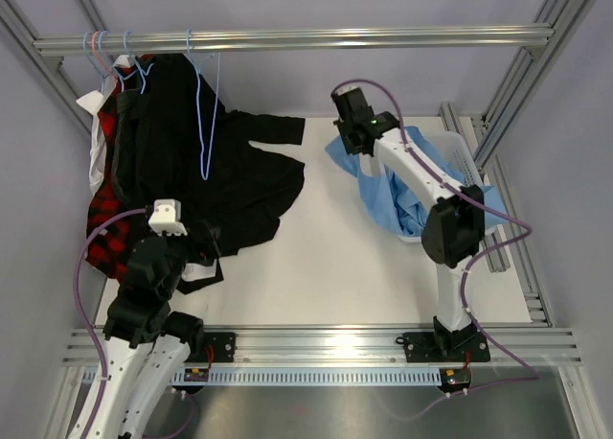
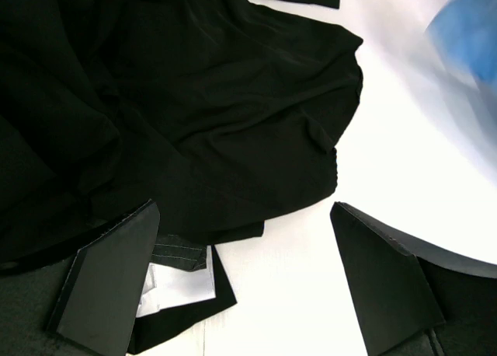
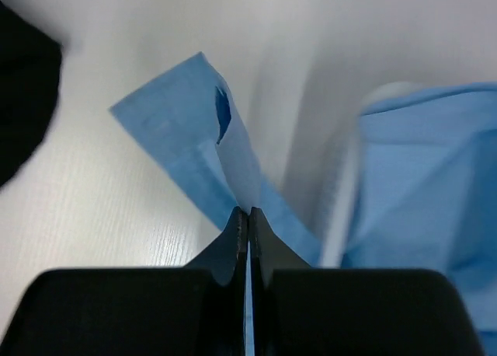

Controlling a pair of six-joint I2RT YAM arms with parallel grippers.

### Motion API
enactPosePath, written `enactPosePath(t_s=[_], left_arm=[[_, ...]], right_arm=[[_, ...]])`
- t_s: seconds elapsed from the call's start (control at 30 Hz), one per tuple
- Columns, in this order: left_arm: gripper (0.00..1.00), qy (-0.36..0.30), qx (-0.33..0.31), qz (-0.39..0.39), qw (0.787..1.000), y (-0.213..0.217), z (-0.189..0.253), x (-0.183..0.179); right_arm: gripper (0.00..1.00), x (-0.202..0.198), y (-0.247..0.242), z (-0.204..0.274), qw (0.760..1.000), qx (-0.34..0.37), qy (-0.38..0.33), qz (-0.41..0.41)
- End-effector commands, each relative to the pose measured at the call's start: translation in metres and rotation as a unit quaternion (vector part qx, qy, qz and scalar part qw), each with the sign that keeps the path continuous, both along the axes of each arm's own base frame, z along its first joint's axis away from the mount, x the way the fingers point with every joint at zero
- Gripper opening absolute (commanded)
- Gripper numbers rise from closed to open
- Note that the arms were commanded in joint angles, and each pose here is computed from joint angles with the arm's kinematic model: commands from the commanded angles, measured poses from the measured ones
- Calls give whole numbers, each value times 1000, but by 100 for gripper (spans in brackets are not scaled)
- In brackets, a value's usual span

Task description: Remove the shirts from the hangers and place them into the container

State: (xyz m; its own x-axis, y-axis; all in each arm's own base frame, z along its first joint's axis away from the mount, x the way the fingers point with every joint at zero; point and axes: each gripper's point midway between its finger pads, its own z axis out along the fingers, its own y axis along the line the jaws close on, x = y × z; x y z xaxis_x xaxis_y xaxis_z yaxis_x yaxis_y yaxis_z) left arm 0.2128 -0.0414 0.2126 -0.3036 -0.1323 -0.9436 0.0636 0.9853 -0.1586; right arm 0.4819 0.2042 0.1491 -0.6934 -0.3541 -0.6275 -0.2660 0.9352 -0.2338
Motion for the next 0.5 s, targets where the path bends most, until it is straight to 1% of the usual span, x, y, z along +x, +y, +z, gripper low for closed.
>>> enactPosePath(t_s=[0.0,0.1,0.2,0.23,0.3,0.33,0.37,0.4,0.43,0.47], left_arm=[[99,-31,-15,-3,999,-4,15,5],[99,-35,-15,-3,999,-4,16,5],[99,-34,-16,-4,999,-4,16,5],[99,-35,-16,-3,999,-3,16,5],[99,-37,-15,-4,999,-4,17,4],[99,-38,-16,-3,999,-3,17,4],[99,-38,-16,-4,999,-4,17,4],[99,-40,-15,-4,999,-3,18,4],[99,-41,-16,-5,999,-4,18,4],[99,-41,-16,-5,999,-4,18,3]], right_arm=[[0,2,-33,148,987,15,-153,-37],[0,-8,-72,198,976,9,-204,-81],[0,-17,-120,219,964,11,-226,-141],[0,-18,-144,221,957,15,-230,-175],[0,-32,-170,222,950,22,-233,-208],[0,-36,-180,219,944,38,-234,-231],[0,-40,-196,199,945,34,-214,-246],[0,-48,-202,207,937,48,-230,-257],[0,-51,-208,200,936,50,-227,-264],[0,-56,-214,177,940,46,-206,-269]])
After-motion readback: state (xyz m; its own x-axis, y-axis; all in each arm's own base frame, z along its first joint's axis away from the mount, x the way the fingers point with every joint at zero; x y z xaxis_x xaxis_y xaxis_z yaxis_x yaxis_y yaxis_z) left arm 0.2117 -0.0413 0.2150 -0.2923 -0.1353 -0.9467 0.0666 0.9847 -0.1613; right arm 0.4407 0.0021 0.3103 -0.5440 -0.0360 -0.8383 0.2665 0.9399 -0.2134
